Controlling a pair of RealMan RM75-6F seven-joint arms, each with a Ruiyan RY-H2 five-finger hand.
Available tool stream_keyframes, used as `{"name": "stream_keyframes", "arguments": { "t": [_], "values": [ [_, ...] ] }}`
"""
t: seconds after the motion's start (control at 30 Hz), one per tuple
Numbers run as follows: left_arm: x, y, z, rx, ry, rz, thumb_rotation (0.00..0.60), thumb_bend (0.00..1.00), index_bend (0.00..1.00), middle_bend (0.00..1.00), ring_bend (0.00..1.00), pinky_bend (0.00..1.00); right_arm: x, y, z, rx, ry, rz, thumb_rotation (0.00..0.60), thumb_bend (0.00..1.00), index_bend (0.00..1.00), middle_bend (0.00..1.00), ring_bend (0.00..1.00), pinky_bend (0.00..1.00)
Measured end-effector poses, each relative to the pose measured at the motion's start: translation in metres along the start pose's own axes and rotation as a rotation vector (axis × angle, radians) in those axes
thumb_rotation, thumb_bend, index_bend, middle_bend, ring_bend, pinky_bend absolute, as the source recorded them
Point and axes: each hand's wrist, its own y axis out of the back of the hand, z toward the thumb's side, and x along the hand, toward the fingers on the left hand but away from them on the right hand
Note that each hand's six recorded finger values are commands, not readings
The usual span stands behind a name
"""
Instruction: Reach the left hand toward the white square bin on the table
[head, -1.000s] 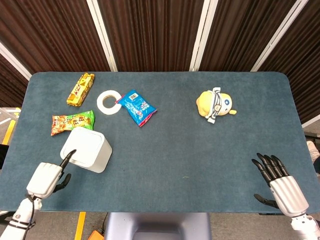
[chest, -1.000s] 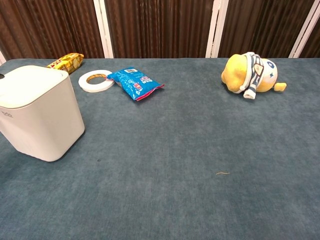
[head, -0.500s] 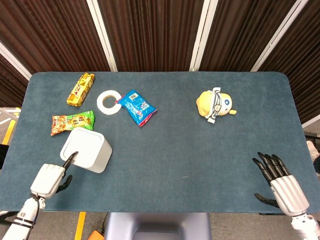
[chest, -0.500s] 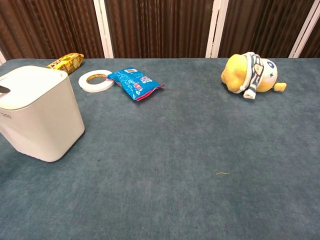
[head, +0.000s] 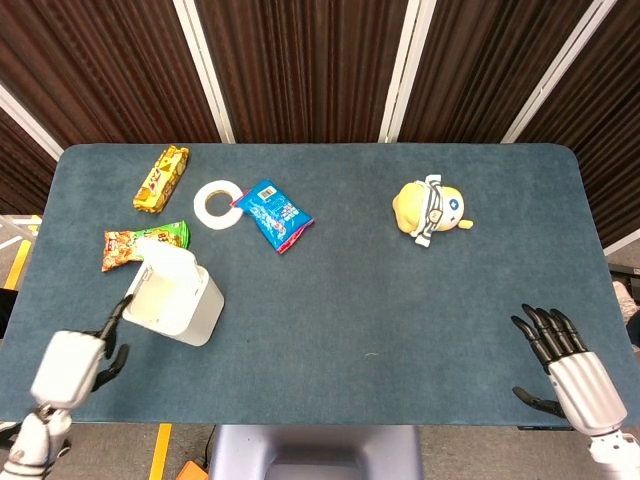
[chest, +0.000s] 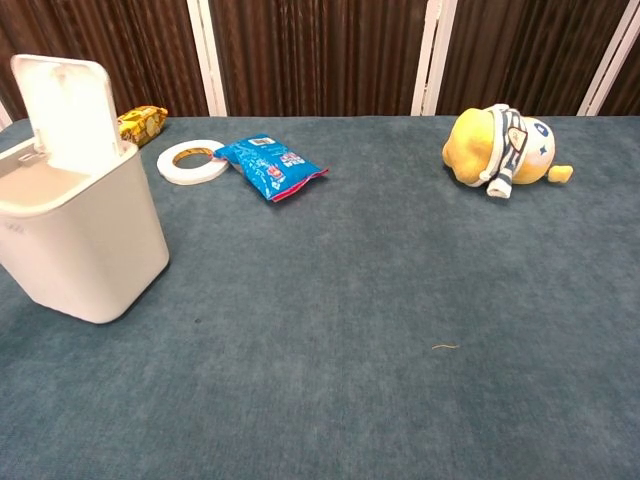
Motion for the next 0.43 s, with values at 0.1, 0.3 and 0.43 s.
{"name": "stream_keyframes", "arguments": {
  "t": [0.1, 0.3, 0.43],
  "values": [
    [-0.03, 0.004, -0.011, -0.008, 0.043, 0.005, 0.6, 0.45, 0.0, 0.0, 0.01, 0.01, 0.001, -0.001, 0.0, -0.001, 0.0, 0.01, 0.6, 0.09, 0.0, 0.0, 0.0, 0.0],
    [-0.056, -0.005, -0.028, -0.032, 0.028, -0.005, 0.6, 0.43, 0.0, 0.0, 0.0, 0.0, 0.002, -0.003, 0.004, 0.003, 0.011, 0.014, 0.6, 0.09, 0.0, 0.0, 0.0, 0.0],
    [-0.063, -0.009, -0.032, -0.052, 0.014, -0.02, 0.6, 0.43, 0.0, 0.0, 0.0, 0.0, 0.004, -0.003, 0.005, 0.007, 0.016, 0.015, 0.6, 0.09, 0.0, 0.0, 0.0, 0.0]
  ]
}}
